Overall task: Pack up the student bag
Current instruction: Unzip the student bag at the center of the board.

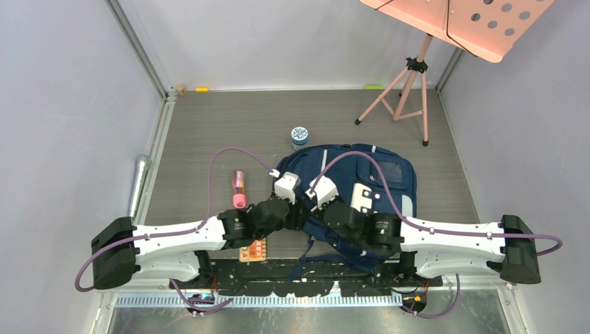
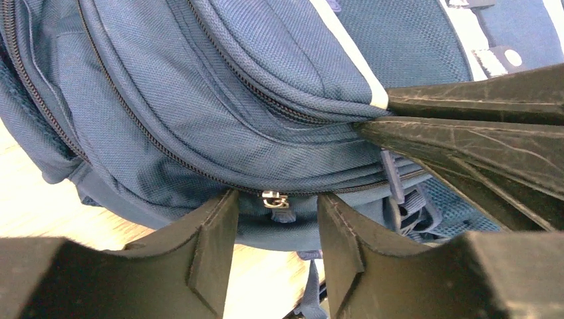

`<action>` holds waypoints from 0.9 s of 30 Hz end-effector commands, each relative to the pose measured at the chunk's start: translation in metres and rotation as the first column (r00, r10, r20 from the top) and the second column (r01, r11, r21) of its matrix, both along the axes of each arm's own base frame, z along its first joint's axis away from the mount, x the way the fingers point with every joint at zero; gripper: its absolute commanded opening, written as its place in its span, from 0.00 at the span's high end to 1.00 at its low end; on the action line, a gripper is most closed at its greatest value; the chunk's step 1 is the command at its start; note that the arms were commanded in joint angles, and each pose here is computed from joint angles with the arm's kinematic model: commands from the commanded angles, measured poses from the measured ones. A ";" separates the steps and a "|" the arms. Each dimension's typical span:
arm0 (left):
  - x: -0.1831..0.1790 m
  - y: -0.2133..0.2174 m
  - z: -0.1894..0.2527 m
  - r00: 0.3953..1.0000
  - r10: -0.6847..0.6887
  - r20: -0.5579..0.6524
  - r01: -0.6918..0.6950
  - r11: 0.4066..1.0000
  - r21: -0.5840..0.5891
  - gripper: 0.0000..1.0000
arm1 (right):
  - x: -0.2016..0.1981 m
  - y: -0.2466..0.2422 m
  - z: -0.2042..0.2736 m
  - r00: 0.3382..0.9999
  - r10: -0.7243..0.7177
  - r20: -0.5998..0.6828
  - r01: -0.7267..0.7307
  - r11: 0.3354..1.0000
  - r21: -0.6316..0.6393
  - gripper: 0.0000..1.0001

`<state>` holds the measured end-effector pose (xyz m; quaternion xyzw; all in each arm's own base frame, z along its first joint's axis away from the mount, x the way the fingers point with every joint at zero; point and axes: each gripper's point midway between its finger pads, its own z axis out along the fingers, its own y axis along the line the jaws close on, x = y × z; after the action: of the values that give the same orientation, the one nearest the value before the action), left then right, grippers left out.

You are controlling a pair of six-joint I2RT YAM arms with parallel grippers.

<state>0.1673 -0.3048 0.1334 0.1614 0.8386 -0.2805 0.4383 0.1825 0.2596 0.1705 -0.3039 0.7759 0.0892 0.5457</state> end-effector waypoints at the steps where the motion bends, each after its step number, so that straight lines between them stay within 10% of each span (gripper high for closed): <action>1: 0.001 -0.010 0.008 1.000 0.016 0.000 -0.016 0.999 -0.042 0.58 | 0.016 -0.014 0.018 0.991 -0.121 0.056 0.118 0.992 0.046 0.99; 16: -0.001 0.017 0.012 0.998 0.051 0.022 -0.050 0.998 -0.026 1.00 | 0.013 -0.032 0.017 0.979 -0.202 0.011 0.202 0.979 0.039 0.97; 22: -0.003 0.010 0.017 1.000 0.022 0.020 -0.021 0.999 -0.043 1.00 | 0.001 -0.025 0.019 0.979 -0.176 -0.099 0.181 0.983 0.042 0.52; 27: -0.004 0.009 0.017 1.000 0.010 0.020 -0.009 0.999 -0.045 1.00 | -0.007 -0.019 0.014 0.991 -0.082 -0.105 0.086 0.996 0.033 0.42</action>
<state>0.1618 -0.2940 0.1385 0.1542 0.8388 -0.2833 0.4386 0.1785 0.2426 0.1791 -0.2462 0.8171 0.0846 0.5144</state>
